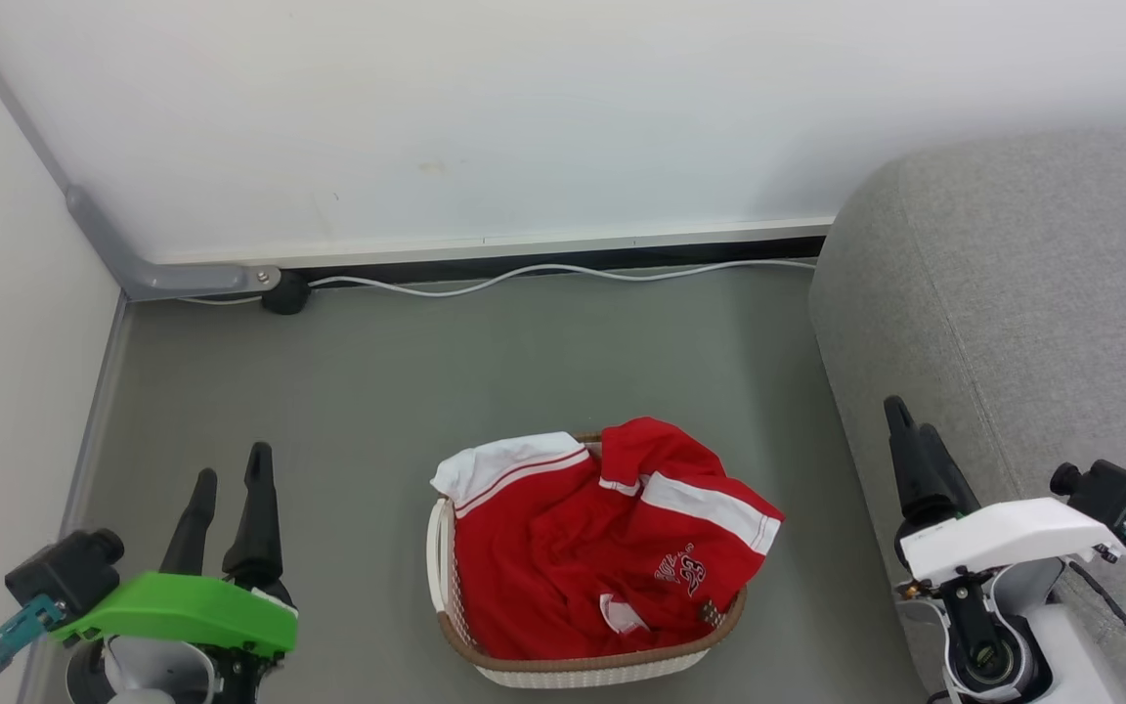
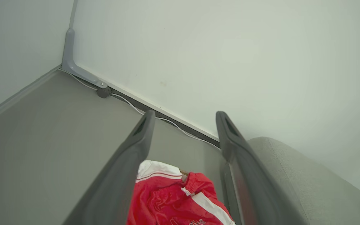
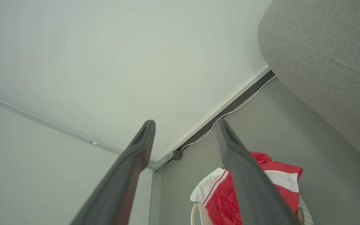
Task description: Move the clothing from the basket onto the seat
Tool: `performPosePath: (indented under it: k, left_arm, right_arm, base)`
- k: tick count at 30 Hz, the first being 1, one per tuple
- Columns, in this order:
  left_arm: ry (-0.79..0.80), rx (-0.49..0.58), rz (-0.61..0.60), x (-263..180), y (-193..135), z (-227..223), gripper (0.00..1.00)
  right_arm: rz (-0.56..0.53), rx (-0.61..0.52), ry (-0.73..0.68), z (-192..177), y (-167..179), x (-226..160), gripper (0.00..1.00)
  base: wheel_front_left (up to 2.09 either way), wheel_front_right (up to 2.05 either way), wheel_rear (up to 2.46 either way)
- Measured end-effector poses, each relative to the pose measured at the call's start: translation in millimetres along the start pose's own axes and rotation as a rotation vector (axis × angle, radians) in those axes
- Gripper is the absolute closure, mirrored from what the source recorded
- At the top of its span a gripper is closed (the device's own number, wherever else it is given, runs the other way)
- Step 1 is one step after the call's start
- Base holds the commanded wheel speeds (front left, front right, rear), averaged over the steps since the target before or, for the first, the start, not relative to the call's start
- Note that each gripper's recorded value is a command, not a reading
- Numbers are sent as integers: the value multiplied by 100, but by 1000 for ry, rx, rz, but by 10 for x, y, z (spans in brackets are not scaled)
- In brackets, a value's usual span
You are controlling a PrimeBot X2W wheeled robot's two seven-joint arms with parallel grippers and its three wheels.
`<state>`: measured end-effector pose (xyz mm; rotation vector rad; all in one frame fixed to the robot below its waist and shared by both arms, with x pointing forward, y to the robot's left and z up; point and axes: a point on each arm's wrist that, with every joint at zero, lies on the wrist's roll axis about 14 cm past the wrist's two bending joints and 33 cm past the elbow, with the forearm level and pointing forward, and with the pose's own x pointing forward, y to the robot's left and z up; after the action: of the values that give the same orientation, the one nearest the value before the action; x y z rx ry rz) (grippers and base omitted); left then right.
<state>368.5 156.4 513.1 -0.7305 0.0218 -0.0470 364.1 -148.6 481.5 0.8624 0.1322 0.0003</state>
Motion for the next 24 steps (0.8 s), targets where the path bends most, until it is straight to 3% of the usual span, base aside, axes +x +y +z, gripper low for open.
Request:
performPosePath:
  k: [24]
  left_arm:
    - [-31,370,-29,-136,-112,-69,0]
  right_arm:
    - [86,-329,-23,-131,263,-56,0]
  base:
    - [0,0,0]
